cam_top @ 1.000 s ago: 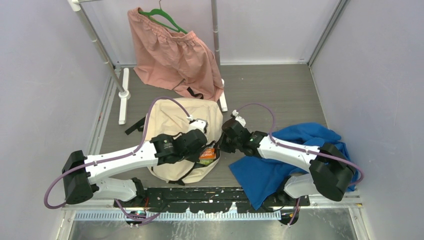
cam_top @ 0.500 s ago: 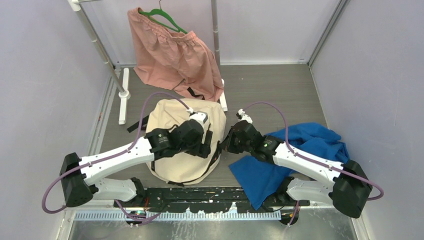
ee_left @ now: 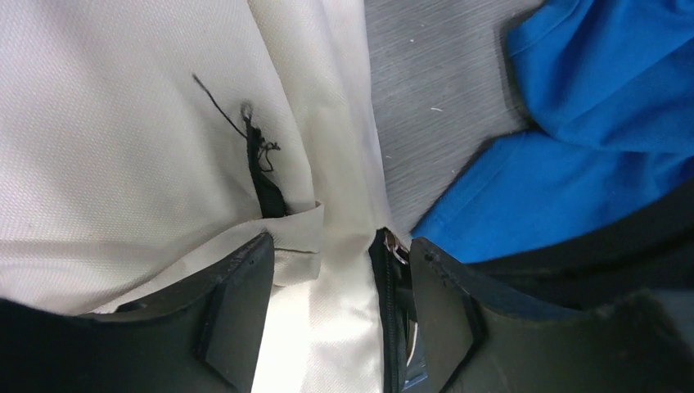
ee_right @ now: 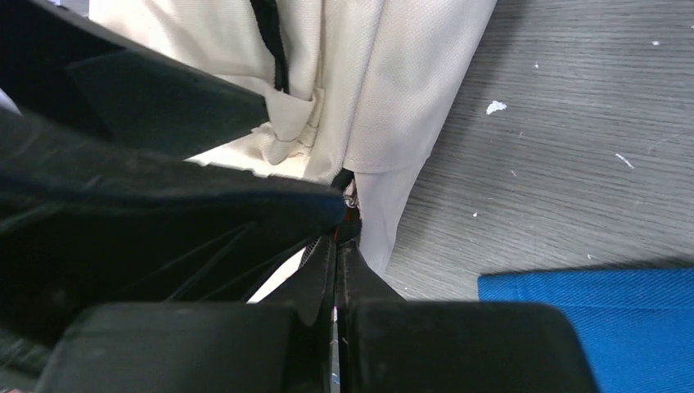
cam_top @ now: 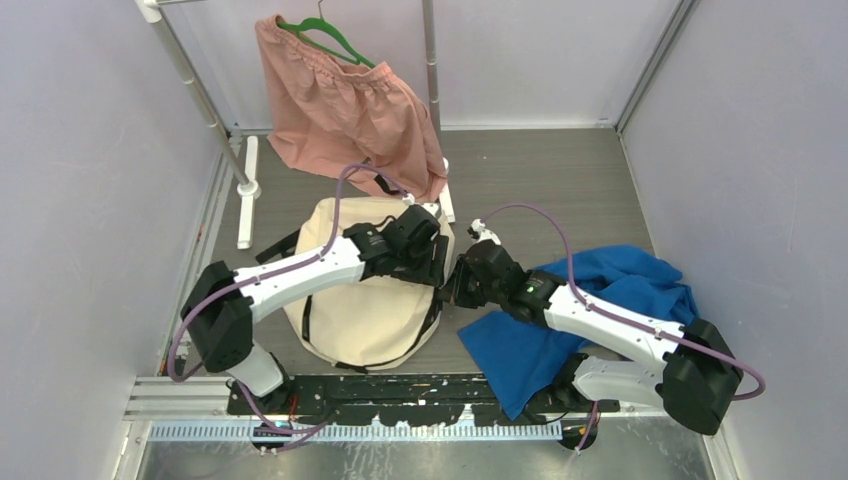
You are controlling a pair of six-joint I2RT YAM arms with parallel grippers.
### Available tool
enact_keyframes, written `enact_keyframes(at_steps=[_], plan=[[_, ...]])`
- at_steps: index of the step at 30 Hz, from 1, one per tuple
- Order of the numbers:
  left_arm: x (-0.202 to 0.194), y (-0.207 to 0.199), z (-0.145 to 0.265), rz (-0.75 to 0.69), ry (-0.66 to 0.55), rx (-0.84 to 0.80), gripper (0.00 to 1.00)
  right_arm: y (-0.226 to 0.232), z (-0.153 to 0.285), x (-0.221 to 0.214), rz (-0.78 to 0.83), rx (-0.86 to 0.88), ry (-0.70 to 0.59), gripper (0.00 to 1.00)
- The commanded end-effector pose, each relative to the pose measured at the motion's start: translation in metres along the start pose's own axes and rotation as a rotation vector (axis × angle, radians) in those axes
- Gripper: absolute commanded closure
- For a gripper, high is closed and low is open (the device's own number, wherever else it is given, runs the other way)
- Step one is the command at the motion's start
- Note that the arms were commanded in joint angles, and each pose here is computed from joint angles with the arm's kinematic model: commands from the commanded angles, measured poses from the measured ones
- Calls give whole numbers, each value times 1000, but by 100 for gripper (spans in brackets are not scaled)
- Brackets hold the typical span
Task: Pack the student bag
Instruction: Zip the student bag at the center of the board.
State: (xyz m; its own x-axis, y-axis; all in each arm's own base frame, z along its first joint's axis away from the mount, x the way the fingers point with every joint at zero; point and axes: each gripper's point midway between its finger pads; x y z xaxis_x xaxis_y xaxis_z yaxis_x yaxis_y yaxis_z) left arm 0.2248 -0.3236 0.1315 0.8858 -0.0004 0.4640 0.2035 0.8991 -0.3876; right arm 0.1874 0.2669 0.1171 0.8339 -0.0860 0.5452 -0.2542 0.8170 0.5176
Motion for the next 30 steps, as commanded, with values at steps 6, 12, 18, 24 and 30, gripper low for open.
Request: enact_keyframes(at_steps=[6,12,18,24,30], plan=[[22,-17,-20,-29,-8,40,47,17,7,10,-21,84,-46,99],[23,-16,-35,-41,7,72,61,19,5,11,-21,87,-45,99],[28,-7,-48,-72,7,149,79,21,7,12,-21,96,-50,99],[40,-5,-49,-83,-8,165,100,18,9,12,-20,88,-57,99],[59,-11,-46,-52,-43,119,100,18,7,7,-24,89,-33,99]])
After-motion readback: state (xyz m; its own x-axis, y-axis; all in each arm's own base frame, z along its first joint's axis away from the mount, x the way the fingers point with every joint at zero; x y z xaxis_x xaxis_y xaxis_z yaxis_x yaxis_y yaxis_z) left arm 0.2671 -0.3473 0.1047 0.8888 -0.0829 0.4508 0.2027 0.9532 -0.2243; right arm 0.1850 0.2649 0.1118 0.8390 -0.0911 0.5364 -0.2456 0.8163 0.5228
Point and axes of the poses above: each gripper's point midway between its finger pads, its own z axis back along the fingers, its own y axis along the line the jaws close on, x = y × z, and after that the axes turned 9 degrees about z, right-handed
